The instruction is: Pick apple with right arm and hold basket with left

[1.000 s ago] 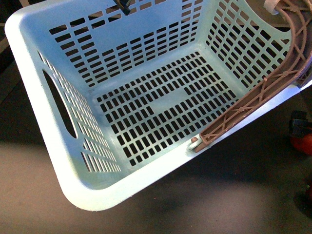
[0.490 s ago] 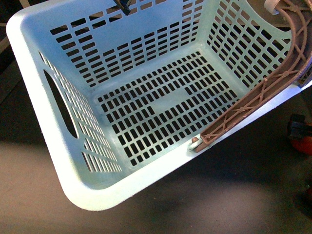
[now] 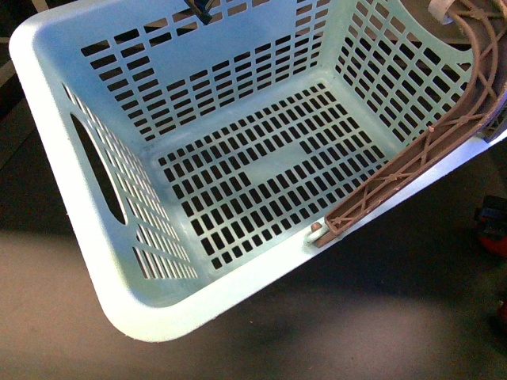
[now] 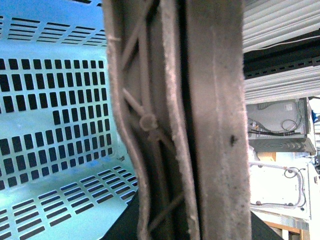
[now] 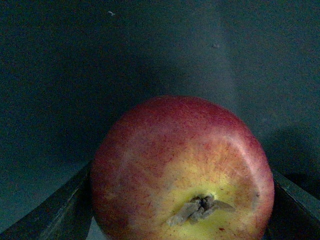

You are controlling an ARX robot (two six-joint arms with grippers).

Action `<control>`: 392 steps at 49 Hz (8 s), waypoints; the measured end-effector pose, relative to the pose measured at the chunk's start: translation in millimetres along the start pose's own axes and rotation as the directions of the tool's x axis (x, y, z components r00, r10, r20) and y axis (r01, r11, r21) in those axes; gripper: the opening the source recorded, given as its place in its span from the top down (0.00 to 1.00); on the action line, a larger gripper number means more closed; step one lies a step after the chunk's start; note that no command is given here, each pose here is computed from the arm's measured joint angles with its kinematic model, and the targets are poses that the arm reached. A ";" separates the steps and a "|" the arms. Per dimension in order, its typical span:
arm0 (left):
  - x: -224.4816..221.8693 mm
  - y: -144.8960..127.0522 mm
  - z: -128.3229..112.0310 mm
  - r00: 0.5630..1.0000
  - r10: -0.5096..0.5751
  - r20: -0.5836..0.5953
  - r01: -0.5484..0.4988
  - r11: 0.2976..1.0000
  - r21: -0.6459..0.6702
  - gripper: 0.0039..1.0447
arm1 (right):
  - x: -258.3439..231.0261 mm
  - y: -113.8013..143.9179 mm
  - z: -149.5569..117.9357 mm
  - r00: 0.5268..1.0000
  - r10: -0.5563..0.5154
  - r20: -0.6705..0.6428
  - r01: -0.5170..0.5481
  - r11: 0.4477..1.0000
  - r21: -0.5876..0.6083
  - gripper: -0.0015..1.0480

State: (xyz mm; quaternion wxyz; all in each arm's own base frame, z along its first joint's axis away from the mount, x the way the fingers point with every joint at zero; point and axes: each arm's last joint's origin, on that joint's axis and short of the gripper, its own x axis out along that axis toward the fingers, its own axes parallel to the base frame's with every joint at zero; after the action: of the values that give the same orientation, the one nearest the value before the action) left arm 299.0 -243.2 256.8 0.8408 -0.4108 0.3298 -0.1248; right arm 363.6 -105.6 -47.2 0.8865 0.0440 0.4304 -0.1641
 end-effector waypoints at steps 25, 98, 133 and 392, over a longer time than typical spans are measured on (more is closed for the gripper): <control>0.0 0.0 0.0 1.000 0.000 0.000 0.000 1.000 0.000 0.85 | -197.1 -27.1 67.2 0.914 0.195 0.355 -0.187 0.981 -0.058 0.23; 1.9 1.5 -1.1 1.000 0.006 -0.007 -0.006 1.000 0.003 0.85 | -309.2 118.0 72.0 0.787 0.349 0.509 -0.272 0.936 -0.222 0.08; 2.0 1.7 -0.6 1.000 0.008 -0.002 -0.008 1.000 0.001 0.86 | -325.3 23.9 -5.6 0.614 0.320 0.722 -0.279 0.943 -0.180 0.33; -18.7 153.9 115.9 0.728 0.608 0.317 -0.271 0.680 -0.681 0.07 | -348.4 -1.8 -87.5 0.566 0.327 0.757 -0.255 0.942 -0.217 0.08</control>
State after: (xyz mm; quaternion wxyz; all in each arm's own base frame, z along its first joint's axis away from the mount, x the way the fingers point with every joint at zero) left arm 351.7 -66.5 197.9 0.7289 -0.5725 0.2038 0.3152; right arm 97.0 0.1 169.1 1.0000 0.0014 -0.0066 -0.0006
